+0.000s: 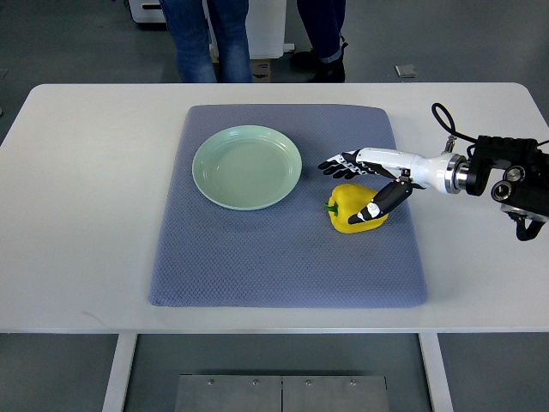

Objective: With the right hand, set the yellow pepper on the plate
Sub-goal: 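Close the right hand's fingers around the yellow pepper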

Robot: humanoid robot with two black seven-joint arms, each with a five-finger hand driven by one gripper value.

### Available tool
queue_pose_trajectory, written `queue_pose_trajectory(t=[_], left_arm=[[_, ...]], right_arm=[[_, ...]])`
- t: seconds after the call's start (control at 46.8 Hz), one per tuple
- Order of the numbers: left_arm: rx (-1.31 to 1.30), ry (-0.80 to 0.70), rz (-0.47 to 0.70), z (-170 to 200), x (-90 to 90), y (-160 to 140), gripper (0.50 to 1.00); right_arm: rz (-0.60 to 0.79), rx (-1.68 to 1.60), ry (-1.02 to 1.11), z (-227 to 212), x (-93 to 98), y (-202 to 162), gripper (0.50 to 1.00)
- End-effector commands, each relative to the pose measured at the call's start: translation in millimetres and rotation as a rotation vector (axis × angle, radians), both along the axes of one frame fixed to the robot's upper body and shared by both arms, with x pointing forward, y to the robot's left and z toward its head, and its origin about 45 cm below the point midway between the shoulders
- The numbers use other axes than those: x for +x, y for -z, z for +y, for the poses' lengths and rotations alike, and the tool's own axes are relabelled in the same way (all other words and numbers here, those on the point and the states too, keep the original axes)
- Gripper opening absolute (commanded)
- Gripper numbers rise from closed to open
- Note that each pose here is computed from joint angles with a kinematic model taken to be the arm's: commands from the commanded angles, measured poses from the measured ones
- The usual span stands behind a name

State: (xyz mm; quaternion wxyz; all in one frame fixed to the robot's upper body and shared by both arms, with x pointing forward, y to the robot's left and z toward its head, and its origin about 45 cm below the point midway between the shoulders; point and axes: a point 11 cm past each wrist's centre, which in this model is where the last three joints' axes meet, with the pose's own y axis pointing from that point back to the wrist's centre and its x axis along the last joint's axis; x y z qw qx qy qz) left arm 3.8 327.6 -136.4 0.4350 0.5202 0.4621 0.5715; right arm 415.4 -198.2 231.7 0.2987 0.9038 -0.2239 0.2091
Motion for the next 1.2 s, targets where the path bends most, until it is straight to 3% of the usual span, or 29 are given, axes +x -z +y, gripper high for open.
queue_pose_trajectory(t=[0.0,1.176], left_arm=[[0.000,0.000,0.002,0.0,-0.9,0.0,1.000],[0.000,0.000,0.000,0.0,0.0,0.0,1.000]], right_arm=[[0.005,-0.013,-0.003,-0.9,-1.4,3.8,0.897],[-0.038,-0.127,-0.009,-8.7,-2.4,28.0,0.843]])
